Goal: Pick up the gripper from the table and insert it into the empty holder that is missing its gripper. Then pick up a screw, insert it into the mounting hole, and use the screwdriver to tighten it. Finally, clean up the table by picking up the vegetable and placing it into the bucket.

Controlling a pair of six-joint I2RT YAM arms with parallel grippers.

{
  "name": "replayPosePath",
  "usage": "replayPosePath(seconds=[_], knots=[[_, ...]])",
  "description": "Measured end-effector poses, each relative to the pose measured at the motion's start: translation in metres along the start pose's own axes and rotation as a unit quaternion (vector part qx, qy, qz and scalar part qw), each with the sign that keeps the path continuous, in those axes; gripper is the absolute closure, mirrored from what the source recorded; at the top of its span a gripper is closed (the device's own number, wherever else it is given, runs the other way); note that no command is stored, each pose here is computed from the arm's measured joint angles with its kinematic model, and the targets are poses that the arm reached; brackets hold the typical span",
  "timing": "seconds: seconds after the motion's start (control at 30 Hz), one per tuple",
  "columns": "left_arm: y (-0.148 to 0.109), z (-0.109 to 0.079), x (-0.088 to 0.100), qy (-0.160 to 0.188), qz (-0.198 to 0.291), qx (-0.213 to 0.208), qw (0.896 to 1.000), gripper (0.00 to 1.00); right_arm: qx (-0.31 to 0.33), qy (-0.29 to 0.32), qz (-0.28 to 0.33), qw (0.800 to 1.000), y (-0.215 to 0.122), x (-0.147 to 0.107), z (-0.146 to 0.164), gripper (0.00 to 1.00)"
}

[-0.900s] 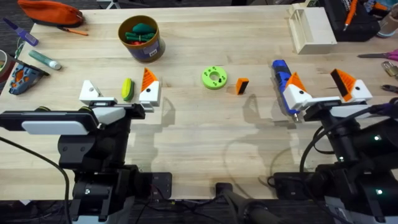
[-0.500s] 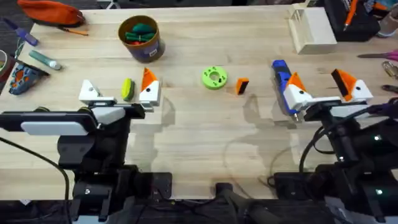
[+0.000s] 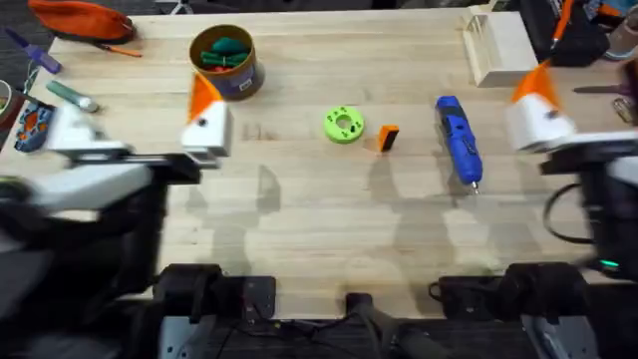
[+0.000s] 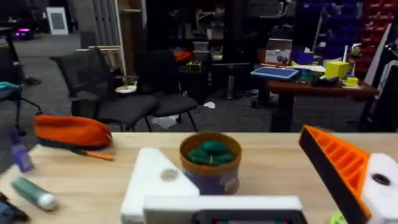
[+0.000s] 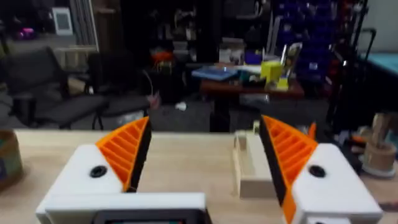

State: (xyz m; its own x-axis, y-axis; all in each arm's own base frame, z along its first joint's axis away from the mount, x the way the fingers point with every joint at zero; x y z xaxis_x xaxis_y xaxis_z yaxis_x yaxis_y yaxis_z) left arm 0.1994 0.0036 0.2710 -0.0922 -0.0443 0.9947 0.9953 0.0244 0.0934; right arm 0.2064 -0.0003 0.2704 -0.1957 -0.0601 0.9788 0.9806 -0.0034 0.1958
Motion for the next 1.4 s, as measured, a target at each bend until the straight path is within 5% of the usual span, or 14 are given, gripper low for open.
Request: replayPosePath(seconds=[0.23,0.43,0.63,0.83,0.97,1.2,1.4], knots=[[-0.005,0.008,0.058,0.004,0.083,0.013,0.996,0.016,-0.004,0.0,0.064,0.998,0.007,0.052,0.003,0.012],[0.01,0.01,0.066,0.011,0.228,0.013,0.973,0.015,-0.013,-0.001,0.216,0.976,0.026,0.053,0.003,0.012],[0.03,0.008,0.044,0.018,0.363,0.006,0.932,0.015,-0.023,-0.003,0.38,0.925,0.037,0.021,0.001,0.011],[0.041,0.006,-0.006,0.024,0.488,-0.001,0.873,0.015,-0.031,-0.003,0.515,0.857,0.037,-0.032,-0.002,0.01],[0.049,0.005,-0.03,0.026,0.533,-0.004,0.846,0.014,-0.034,-0.004,0.569,0.822,0.036,-0.058,-0.003,0.011],[0.06,0.003,-0.061,0.029,0.586,-0.007,0.81,0.015,-0.035,-0.004,0.586,0.809,0.037,-0.068,-0.004,0.011],[0.067,0.017,-0.077,0.016,0.607,-0.005,0.794,0.015,-0.035,-0.004,0.586,0.809,0.037,-0.068,-0.004,0.011]])
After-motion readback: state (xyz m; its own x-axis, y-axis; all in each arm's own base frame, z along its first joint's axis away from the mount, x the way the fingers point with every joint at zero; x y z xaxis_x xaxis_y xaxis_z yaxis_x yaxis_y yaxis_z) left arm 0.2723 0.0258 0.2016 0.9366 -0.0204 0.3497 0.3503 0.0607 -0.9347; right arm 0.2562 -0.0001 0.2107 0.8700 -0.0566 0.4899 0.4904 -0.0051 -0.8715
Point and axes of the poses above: each hand's point on the last joint's axis, 136 mm out from that joint toward the fingers, its own y axis out along the fingers, its own z axis along the line the jaws close on, x = y × z, the point moved 2 cm from there along -y, back along the fingers, and after that the axes turned 3 degrees about y, right-handed, at the moved point
